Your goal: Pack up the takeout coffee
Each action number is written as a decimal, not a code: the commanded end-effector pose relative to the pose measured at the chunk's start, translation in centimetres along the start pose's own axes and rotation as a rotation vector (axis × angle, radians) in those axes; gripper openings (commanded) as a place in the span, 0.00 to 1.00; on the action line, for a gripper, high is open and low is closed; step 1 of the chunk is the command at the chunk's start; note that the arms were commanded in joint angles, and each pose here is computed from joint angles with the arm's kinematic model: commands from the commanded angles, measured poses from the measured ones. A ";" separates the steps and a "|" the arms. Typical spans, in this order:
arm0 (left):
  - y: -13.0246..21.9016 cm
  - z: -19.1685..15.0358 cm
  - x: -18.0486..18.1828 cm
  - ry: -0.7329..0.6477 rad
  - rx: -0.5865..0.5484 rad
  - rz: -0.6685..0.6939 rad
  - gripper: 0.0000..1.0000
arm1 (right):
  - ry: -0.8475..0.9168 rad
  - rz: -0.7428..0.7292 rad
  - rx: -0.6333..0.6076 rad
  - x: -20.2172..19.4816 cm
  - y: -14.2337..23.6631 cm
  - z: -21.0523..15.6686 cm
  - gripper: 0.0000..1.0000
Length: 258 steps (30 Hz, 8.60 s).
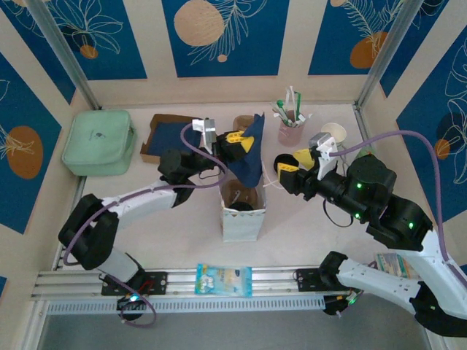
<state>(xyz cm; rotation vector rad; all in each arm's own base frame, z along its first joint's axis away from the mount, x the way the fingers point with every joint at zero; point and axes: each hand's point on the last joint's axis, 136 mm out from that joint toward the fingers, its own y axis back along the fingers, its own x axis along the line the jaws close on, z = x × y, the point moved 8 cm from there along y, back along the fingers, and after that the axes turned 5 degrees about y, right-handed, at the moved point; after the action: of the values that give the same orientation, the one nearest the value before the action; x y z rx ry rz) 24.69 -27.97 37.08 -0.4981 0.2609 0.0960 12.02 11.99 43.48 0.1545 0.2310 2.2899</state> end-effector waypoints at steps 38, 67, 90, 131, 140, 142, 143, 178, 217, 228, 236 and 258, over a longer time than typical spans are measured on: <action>2.7 -2.2 3.3 0.051 0.030 0.034 0.00 | -0.088 0.056 0.054 0.0 -3.0 -2.7 0.57; 3.6 -1.6 3.2 0.076 0.000 0.075 0.52 | -0.107 0.057 0.073 -0.2 -3.5 -3.1 0.57; 4.1 -0.1 2.3 0.064 -0.050 0.102 0.65 | -0.133 0.056 0.177 -0.2 -5.7 -3.9 0.66; 7.7 3.7 0.7 -0.006 0.342 0.742 0.83 | -0.211 -0.036 0.459 -1.5 -10.0 -6.1 0.80; 8.2 2.6 1.2 0.074 0.420 0.768 0.85 | -0.169 -0.096 0.491 -2.2 -10.8 -5.8 0.79; 8.5 2.3 1.4 0.083 0.433 0.787 0.85 | -0.144 -0.119 0.504 -2.4 -11.1 -5.5 0.79; 8.6 2.2 1.4 0.086 0.438 0.789 0.85 | -0.135 -0.128 0.515 -2.5 -11.3 -5.5 0.79; 10.0 -2.0 2.7 0.294 0.542 0.816 0.65 | -0.134 -0.153 0.638 -2.7 -12.8 -7.2 0.13; 8.3 -1.2 3.5 0.293 0.532 0.763 0.35 | -0.155 -0.244 0.597 -4.5 -13.2 -5.5 0.03; 7.2 -0.8 5.1 0.314 0.548 0.746 0.35 | -0.188 -0.270 0.600 -5.4 -13.1 -5.5 0.23; 6.9 0.6 4.1 0.298 0.525 0.723 0.46 | -0.104 -0.294 0.590 -5.8 -13.2 -5.0 0.49; 9.5 3.6 0.6 0.230 0.457 0.738 0.55 | 0.283 -0.214 0.723 -6.8 -18.2 -4.5 0.71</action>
<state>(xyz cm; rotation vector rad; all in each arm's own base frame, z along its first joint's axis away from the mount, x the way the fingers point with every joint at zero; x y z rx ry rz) 24.98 -18.61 35.96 0.0511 0.6711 0.6800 28.70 18.26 34.35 0.2079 1.1221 1.9056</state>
